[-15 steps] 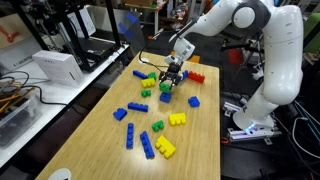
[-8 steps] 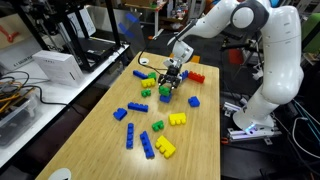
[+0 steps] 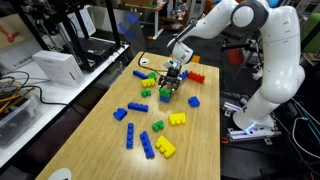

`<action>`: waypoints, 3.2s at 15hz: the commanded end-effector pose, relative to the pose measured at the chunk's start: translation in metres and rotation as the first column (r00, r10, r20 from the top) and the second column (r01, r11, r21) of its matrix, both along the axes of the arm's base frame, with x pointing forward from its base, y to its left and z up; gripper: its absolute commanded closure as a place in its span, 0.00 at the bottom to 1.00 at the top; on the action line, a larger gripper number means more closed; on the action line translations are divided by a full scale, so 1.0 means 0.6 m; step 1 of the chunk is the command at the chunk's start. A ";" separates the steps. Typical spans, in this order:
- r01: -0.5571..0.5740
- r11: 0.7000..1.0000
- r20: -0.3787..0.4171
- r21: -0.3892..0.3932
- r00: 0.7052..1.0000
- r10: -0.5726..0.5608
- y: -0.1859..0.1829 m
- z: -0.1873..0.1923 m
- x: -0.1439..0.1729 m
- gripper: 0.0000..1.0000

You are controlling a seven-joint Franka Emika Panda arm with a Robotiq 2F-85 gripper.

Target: Pick up the green block from the table and put it on the blue block

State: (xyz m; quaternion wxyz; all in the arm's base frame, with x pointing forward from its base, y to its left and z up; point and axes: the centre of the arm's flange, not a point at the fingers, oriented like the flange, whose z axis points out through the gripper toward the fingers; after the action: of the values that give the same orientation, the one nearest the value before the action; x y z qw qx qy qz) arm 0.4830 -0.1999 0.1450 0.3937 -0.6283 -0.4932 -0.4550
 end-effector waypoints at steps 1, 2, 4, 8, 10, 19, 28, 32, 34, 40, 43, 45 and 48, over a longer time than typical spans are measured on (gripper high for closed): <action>0.011 1.000 0.013 -0.012 1.000 -0.011 -0.013 -0.031 -0.022 0.55; 0.014 1.000 0.015 -0.010 1.000 -0.014 -0.016 -0.032 -0.024 0.55; 0.016 1.000 0.020 -0.012 1.000 -0.016 -0.020 -0.037 -0.029 0.55; 0.009 1.000 0.044 -0.008 0.999 -0.009 -0.021 -0.043 -0.030 0.55; -0.010 1.000 0.059 0.009 0.998 0.009 -0.017 -0.043 -0.027 0.55; -0.071 0.997 0.105 0.010 0.992 0.069 0.012 -0.053 -0.022 0.55; -0.132 0.990 0.137 -0.044 0.981 0.137 0.021 -0.049 -0.011 0.55; -0.135 0.990 0.130 -0.025 0.982 0.137 0.022 -0.051 -0.012 0.07; -0.143 0.990 0.123 -0.019 0.982 0.144 0.022 -0.049 -0.015 0.00; -0.160 0.986 0.119 -0.055 0.979 0.165 0.011 0.018 -0.015 0.00; -0.178 0.975 0.100 -0.130 0.976 0.191 0.016 0.099 -0.013 0.00; -0.215 0.955 0.082 -0.204 0.968 0.235 0.027 0.148 -0.008 0.00; -0.278 0.920 0.045 -0.275 0.952 0.302 0.051 0.214 -0.004 0.00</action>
State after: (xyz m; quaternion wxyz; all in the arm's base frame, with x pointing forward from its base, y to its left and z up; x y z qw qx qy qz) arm 0.4918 -0.1879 0.2323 0.3597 -0.5725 -0.6205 -0.3973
